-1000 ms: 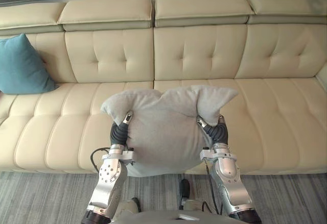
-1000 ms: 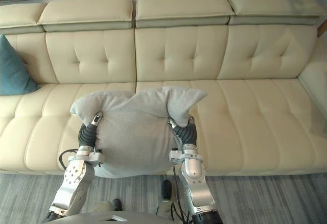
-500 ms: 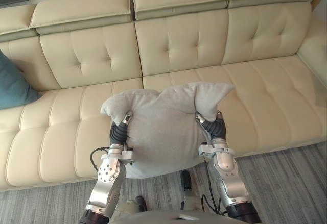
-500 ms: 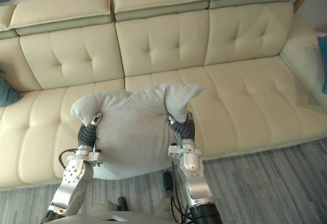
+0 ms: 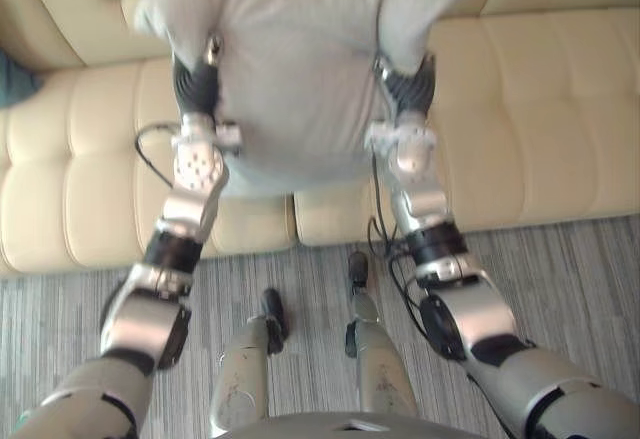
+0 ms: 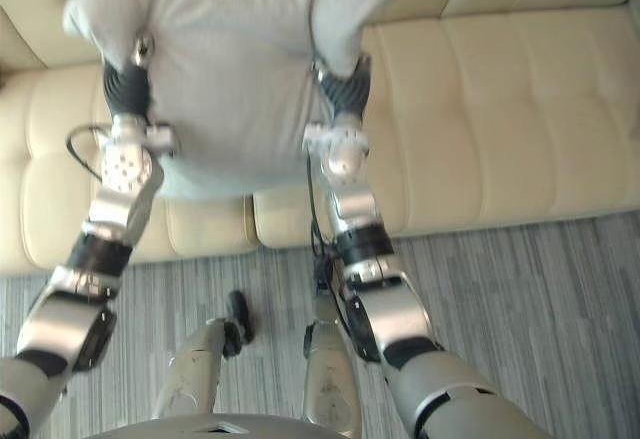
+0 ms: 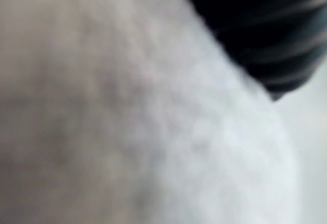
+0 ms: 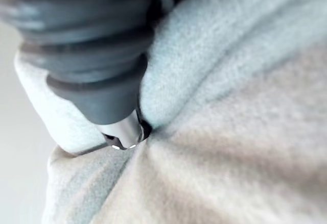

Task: Pick up cushions and gather them together orderly.

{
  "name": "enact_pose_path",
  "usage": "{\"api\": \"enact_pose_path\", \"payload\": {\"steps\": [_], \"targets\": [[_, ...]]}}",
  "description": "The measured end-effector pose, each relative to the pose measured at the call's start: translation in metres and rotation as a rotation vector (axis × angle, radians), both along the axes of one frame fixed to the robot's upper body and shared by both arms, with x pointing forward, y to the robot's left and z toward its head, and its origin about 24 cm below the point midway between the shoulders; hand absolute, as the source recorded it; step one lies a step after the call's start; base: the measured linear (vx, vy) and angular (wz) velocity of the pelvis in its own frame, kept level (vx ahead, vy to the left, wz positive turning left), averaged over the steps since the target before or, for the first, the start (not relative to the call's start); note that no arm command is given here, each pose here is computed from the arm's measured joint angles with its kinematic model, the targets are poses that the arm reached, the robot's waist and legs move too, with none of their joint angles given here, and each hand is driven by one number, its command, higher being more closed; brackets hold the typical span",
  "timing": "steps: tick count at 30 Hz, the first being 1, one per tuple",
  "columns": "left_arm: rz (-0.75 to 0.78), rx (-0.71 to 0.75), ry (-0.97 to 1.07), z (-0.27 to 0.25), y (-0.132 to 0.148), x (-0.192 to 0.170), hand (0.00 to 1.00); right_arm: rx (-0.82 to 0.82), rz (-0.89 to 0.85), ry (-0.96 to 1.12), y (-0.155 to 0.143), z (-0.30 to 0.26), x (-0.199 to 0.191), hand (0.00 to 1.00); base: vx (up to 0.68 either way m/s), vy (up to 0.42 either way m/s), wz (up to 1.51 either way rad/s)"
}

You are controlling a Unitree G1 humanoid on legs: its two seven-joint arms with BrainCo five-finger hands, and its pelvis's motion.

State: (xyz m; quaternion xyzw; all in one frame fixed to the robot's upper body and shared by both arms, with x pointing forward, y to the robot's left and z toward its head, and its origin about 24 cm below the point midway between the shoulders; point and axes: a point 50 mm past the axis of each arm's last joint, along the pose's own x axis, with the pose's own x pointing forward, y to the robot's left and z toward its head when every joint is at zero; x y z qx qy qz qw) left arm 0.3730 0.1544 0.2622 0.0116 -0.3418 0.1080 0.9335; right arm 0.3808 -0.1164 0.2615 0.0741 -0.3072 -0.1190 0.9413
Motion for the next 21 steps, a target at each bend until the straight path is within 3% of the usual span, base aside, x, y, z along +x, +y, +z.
{"api": "enact_pose_path", "payload": {"steps": [6, 10, 16, 17, 18, 21], "targets": [[0.081, -0.027, -0.205, 0.098, 0.004, -0.002, 1.0, 0.054, -0.047, -0.194, 0.012, 0.095, -0.006, 1.0, -0.04, -0.021, 0.07], [0.069, -0.046, -0.277, 0.126, -0.003, -0.01, 1.0, 0.104, -0.078, -0.282, 0.01, 0.128, -0.019, 1.0, -0.04, 0.031, 0.15], [0.006, -0.196, -0.363, 0.158, -0.02, -0.024, 1.0, 0.17, -0.087, -0.404, 0.007, 0.164, -0.04, 1.0, -0.03, 0.027, 0.18], [-0.005, -0.221, -0.369, 0.16, -0.021, -0.025, 1.0, 0.176, -0.082, -0.432, 0.007, 0.169, -0.045, 0.0, -0.02, 0.03, 0.26], [-0.009, -0.235, -0.368, 0.16, -0.022, -0.025, 0.0, 0.181, -0.079, -0.444, 0.006, 0.171, -0.048, 0.0, -0.02, 0.032, 0.17], [-0.026, -0.311, -0.366, 0.16, -0.022, -0.026, 0.0, 0.182, -0.081, -0.487, 0.004, 0.182, -0.056, 0.0, -0.01, 0.031, 0.05]]}}
